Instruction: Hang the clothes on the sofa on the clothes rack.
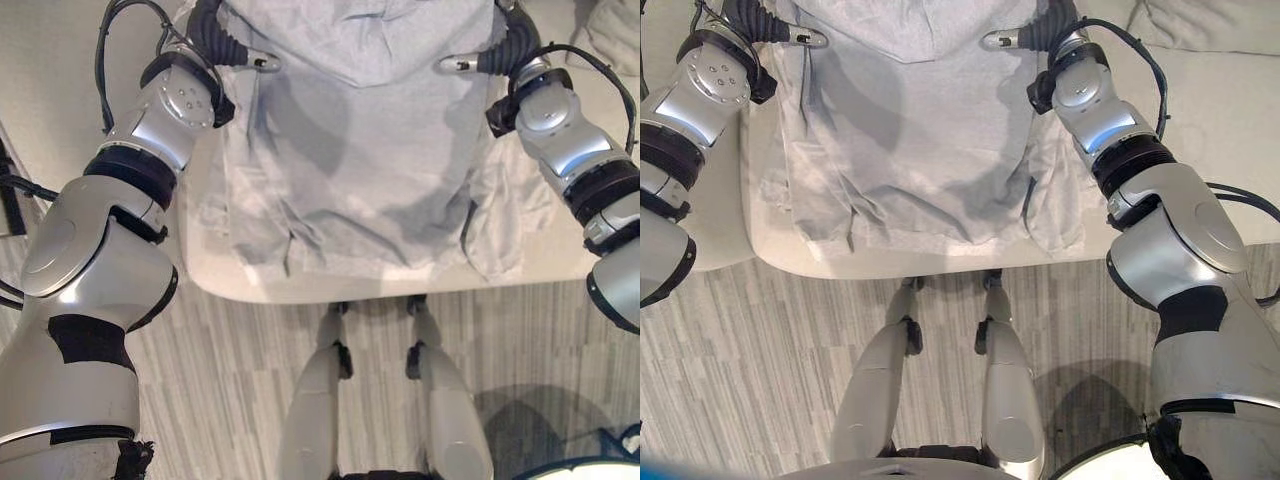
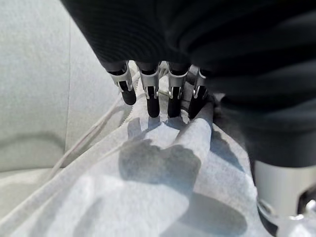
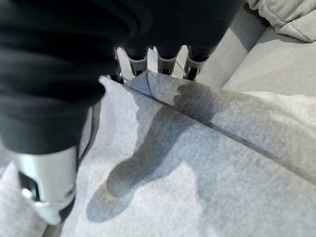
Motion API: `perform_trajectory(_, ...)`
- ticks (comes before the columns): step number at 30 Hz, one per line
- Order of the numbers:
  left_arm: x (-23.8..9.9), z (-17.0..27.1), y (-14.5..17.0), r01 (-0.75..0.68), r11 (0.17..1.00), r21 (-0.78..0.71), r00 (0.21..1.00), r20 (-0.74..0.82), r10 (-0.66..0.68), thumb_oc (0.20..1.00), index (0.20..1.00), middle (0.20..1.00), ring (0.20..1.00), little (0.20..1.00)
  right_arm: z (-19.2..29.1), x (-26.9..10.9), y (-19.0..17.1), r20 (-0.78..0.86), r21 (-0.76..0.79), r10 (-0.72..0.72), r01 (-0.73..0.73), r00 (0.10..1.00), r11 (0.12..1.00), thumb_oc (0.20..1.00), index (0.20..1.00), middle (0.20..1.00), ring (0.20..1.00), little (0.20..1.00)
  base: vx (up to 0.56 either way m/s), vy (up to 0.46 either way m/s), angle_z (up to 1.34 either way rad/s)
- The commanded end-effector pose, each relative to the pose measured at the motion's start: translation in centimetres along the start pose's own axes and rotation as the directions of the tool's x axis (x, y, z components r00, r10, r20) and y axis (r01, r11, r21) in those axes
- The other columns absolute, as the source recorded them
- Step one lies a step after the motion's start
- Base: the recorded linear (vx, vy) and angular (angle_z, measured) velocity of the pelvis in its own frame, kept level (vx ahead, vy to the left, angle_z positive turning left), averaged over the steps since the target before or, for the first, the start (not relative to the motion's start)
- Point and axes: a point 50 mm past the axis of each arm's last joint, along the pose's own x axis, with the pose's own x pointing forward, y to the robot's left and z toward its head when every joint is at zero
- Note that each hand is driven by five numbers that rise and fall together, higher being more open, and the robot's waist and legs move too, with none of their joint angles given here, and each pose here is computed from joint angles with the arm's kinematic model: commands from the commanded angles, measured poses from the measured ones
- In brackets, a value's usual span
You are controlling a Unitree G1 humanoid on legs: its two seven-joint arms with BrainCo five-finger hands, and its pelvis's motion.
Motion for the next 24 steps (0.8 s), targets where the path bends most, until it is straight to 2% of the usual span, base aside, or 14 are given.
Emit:
perform_trajectory(1, 1.1, 2.7, 2.2, -0.085, 0.996, 0.017, 0.995, 0.058, 0.084, 1.0, 1.0, 1.0, 1.0, 1.0, 2.7, 0.9, -1.1, 0.088, -0.036, -0.036, 0.04, 0.995, 0.999, 1.0, 1.0, 1.0, 1.0, 1.0, 0.0, 0.0, 0.0)
perform_trajectory(22, 1.4, 3.9, 2.4, -0.096, 0.995, -0.009, 0.991, 0.09, 0.096, 1.0, 1.0, 1.0, 1.0, 1.0, 4.4, 1.1, -0.8, 0.138, -0.003, -0.034, 0.035, 0.99, 0.999, 1.0, 1.0, 1.0, 1.0, 1.0, 0.0, 0.0, 0.0)
perform_trajectory(23, 1.4, 4.0, 2.5, -0.097, 0.995, -0.007, 0.991, 0.092, 0.097, 1.0, 1.0, 1.0, 1.0, 1.0, 4.6, 1.1, -0.7, 0.144, -0.002, -0.031, 0.032, 0.989, 1.0, 0.561, 0.561, 0.561, 0.561, 0.561, 0.0, 0.0, 0.0)
perform_trajectory(24, 1.4, 4.1, 2.4, -0.097, 0.995, -0.006, 0.991, 0.093, 0.097, 1.0, 1.0, 1.0, 1.0, 1.0, 4.7, 1.1, -0.6, 0.146, -0.001, -0.03, 0.031, 0.989, 1.0, 0.2, 0.2, 0.2, 0.2, 0.2, 0.0, 0.0, 0.0)
